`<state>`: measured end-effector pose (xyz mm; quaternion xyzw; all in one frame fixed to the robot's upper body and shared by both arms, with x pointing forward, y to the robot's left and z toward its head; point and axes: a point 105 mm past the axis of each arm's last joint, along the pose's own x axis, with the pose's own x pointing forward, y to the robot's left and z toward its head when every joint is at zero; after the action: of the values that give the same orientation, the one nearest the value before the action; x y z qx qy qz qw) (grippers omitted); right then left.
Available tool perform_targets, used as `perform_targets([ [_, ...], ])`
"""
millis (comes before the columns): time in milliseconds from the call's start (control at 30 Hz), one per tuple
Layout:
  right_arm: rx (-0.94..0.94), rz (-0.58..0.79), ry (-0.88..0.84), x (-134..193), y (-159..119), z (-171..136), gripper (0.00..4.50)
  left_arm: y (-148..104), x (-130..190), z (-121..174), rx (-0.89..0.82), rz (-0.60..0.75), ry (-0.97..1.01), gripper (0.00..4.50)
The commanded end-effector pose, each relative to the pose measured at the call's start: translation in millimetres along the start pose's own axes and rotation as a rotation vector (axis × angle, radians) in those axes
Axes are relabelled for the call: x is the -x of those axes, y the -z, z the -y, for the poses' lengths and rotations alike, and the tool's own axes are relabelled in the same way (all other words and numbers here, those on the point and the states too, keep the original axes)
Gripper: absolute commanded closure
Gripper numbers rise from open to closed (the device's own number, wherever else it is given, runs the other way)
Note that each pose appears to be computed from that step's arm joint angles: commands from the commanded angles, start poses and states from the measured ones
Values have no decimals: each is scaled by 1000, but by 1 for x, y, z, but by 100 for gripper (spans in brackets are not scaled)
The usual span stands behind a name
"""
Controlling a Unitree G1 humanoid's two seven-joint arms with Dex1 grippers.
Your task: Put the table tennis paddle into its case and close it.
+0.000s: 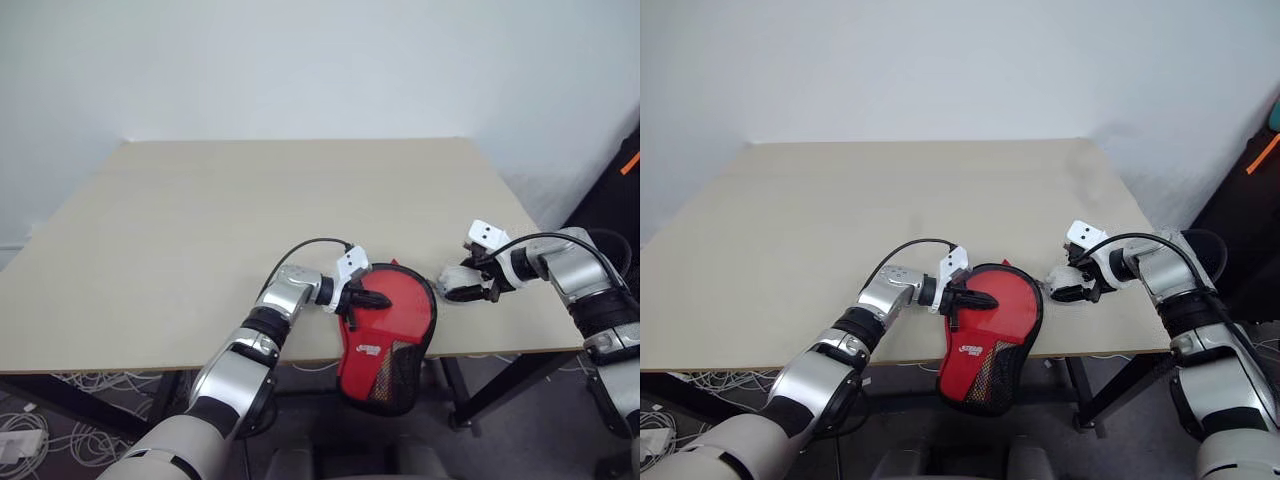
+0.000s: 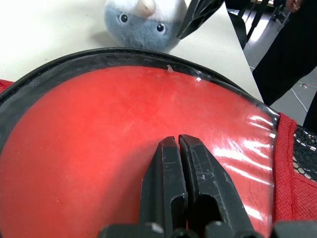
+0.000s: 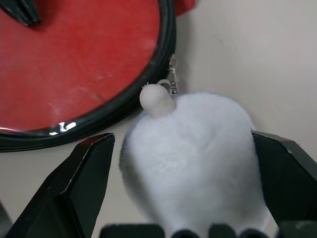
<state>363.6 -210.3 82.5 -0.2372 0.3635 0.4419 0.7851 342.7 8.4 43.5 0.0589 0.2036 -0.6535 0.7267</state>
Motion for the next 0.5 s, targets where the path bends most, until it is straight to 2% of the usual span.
perform_targets([
  [33, 22, -9, 8, 0, -2, 4, 2, 4, 3, -1, -1, -22, -12, 450],
  [167, 12, -23, 25, -1, 1, 8, 2, 6, 5, -3, -2, -25, -23, 450],
  [267, 16, -25, 27, 1, 2, 8, 55, 8, 7, -4, -2, -29, -28, 450],
  [500, 40, -28, 24, 6, 3, 5, 288, 9, 8, -5, -3, -41, -28, 450],
])
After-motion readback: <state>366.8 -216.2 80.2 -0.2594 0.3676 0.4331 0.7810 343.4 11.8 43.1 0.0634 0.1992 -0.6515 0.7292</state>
